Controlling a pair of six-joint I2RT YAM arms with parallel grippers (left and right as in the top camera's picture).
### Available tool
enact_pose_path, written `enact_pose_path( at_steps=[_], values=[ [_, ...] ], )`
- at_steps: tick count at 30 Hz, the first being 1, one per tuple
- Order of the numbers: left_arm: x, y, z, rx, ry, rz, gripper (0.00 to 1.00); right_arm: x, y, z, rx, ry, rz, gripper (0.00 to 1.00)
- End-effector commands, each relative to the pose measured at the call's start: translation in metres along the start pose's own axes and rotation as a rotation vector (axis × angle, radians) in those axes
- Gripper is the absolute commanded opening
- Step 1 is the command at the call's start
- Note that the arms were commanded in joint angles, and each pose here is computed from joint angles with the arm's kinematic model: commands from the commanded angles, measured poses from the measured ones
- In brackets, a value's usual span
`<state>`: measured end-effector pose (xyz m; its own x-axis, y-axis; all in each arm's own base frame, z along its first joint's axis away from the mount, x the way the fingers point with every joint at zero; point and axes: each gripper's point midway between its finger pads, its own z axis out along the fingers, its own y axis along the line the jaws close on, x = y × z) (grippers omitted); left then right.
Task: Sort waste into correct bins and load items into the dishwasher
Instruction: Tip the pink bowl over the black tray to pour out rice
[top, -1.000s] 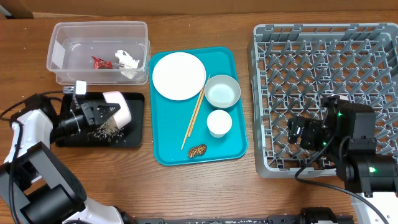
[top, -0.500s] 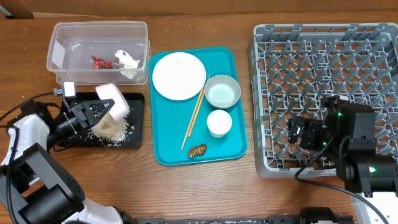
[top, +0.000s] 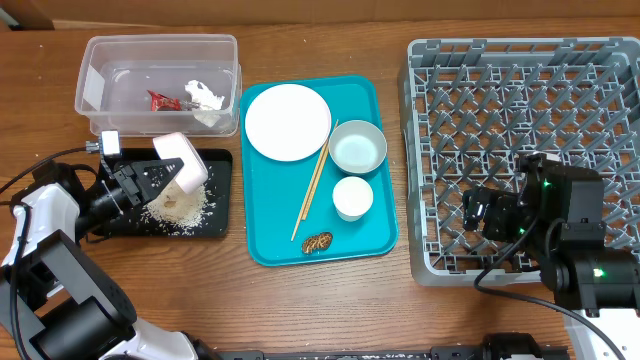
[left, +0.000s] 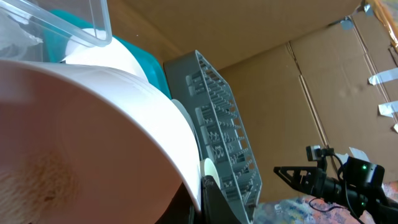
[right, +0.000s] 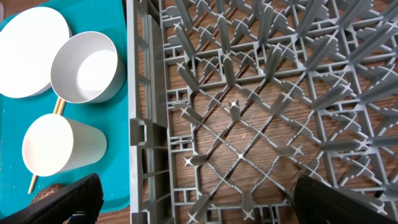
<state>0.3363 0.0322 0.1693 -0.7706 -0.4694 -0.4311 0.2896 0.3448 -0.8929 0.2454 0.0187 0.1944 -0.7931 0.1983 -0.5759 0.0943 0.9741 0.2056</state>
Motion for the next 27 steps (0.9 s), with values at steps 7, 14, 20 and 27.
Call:
enact_pose_path(
  at_steps=[7, 14, 20, 27],
  values=[
    [0.000, 0.028, -0.005, -0.170, 0.033, -0.168, 0.04, -0.011, 0.002, -0.009, -0.004, -0.039, -0.001, 1.00],
    [-0.021, -0.020, -0.004, 0.115, -0.077, -0.011, 0.04, -0.009, 0.001, -0.009, -0.002, -0.031, 0.001, 1.00],
    [-0.010, 0.011, -0.003, -0.055, -0.009, -0.107, 0.04, -0.008, 0.001, -0.009, -0.001, -0.027, 0.001, 1.00],
    [-0.019, -0.018, -0.003, 0.108, -0.071, -0.055, 0.04, -0.008, 0.001, -0.009, -0.001, -0.028, 0.001, 1.00]
  ],
)
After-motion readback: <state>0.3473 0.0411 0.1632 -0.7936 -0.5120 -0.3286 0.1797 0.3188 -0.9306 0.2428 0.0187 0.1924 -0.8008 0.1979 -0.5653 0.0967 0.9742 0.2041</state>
